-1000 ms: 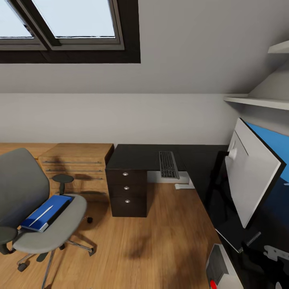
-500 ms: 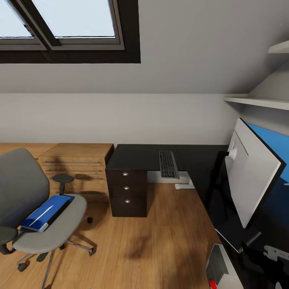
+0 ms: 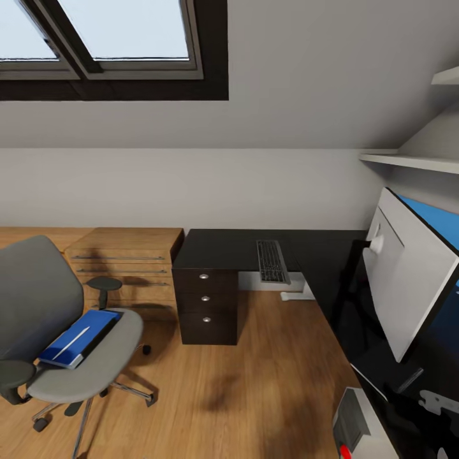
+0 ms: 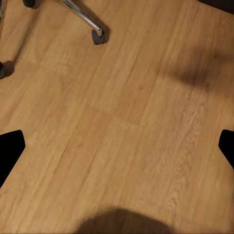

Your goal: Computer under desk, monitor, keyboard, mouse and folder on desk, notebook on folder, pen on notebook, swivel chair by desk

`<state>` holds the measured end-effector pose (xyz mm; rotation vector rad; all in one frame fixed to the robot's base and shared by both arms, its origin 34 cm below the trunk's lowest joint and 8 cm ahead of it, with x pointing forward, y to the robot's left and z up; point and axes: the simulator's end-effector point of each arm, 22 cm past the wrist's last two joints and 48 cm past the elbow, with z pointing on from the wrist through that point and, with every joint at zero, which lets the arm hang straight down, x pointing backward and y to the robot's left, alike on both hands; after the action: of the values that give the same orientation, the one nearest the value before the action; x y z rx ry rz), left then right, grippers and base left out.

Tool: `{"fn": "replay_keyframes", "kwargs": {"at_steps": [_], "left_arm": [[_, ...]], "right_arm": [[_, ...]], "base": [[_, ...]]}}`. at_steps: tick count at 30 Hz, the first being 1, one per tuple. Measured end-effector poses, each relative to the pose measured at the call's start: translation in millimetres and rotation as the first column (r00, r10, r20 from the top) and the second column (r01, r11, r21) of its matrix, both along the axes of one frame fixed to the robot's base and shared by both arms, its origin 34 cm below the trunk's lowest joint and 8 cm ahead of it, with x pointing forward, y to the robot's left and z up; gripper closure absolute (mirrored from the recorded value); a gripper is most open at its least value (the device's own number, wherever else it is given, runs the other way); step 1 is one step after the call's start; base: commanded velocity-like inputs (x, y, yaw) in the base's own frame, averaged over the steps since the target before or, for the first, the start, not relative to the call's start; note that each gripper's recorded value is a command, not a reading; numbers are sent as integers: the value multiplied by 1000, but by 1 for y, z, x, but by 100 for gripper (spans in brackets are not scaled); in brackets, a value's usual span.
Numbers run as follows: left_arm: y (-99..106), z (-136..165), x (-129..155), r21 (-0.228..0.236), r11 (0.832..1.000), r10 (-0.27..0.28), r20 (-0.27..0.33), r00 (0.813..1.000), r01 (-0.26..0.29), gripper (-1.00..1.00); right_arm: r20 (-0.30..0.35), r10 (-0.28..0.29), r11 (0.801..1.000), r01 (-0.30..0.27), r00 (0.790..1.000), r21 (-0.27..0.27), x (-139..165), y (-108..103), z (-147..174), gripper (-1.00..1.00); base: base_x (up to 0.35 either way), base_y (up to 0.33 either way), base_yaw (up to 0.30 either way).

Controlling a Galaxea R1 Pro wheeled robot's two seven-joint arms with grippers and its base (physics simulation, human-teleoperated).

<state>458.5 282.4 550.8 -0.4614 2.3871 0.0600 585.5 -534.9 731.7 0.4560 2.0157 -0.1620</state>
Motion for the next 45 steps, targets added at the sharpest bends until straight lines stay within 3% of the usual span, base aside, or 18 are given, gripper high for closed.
{"fn": "replay_keyframes", "kwargs": {"at_steps": [45], "left_arm": [[0,0,0,0,1000,-1,0,1000,1,-100]], "right_arm": [[-1,-5,1000,5,1000,-5,0,-1,0,-100]], "base": [[0,3,0]]}}
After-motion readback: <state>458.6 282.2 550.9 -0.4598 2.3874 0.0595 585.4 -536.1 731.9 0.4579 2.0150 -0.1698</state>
